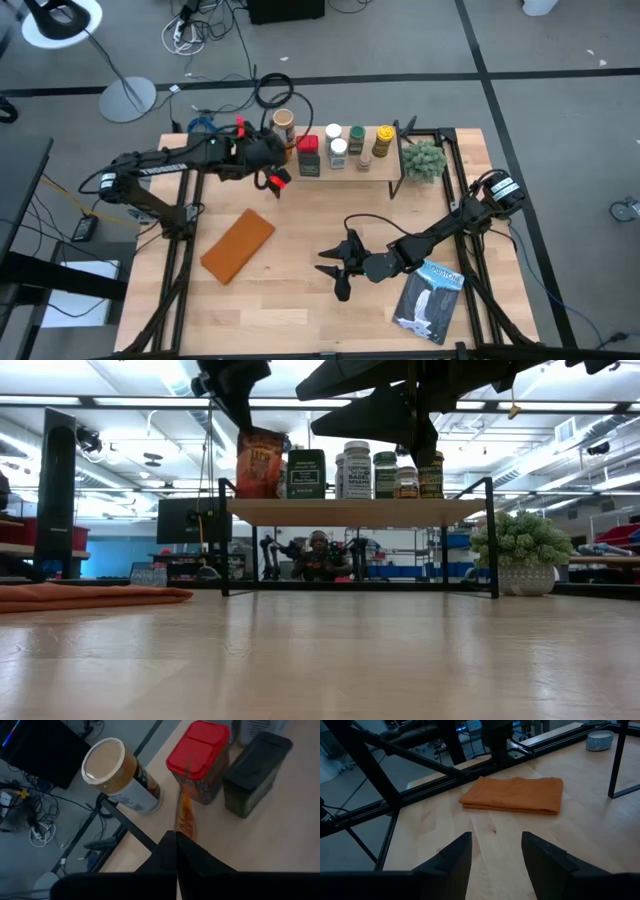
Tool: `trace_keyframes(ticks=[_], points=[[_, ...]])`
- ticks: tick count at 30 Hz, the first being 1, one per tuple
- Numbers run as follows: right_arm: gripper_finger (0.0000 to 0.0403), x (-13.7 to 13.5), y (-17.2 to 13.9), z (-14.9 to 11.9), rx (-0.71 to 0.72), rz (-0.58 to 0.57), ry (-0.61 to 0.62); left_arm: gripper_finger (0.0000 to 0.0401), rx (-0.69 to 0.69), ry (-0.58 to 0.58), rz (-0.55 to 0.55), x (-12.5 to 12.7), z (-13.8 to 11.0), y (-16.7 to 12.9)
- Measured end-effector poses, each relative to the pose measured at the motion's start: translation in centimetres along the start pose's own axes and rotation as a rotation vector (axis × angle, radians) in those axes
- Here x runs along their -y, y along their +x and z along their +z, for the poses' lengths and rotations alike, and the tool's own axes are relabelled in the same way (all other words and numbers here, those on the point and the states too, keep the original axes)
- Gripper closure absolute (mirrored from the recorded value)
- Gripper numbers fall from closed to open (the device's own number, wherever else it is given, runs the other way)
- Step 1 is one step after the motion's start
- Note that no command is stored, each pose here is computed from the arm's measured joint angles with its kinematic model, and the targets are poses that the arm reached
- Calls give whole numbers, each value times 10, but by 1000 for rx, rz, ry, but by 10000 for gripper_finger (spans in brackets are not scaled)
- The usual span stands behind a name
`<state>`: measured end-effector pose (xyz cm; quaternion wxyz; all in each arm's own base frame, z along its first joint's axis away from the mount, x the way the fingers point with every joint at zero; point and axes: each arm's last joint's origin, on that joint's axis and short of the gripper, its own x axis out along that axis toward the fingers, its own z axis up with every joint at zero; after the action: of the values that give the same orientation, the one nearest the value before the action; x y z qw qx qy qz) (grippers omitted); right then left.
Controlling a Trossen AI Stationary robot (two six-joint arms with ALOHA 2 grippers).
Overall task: Shelf spices
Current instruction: Put the brown seasoning bag on the shelf, then return to Home Position
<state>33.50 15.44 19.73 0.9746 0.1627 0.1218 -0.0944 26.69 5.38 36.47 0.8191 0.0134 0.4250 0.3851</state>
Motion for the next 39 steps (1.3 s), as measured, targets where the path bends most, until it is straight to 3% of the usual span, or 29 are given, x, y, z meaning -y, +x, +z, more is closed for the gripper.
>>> trace_keyframes(ticks=[11,19,28,33,39], points=[[231,0,0,0,0,0,0,391,7,-19,-4,2,-4,19],[231,0,0,0,0,0,0,341,-19,-3,-15,4,-8,23],[231,0,0,0,0,0,0,278,20,11,-85,-1,4,10],[231,0,0,0,0,0,0,275,34,28,-95,-6,10,-1],[229,0,0,0,0,0,0,274,54,19,-200,-13,19,-22]])
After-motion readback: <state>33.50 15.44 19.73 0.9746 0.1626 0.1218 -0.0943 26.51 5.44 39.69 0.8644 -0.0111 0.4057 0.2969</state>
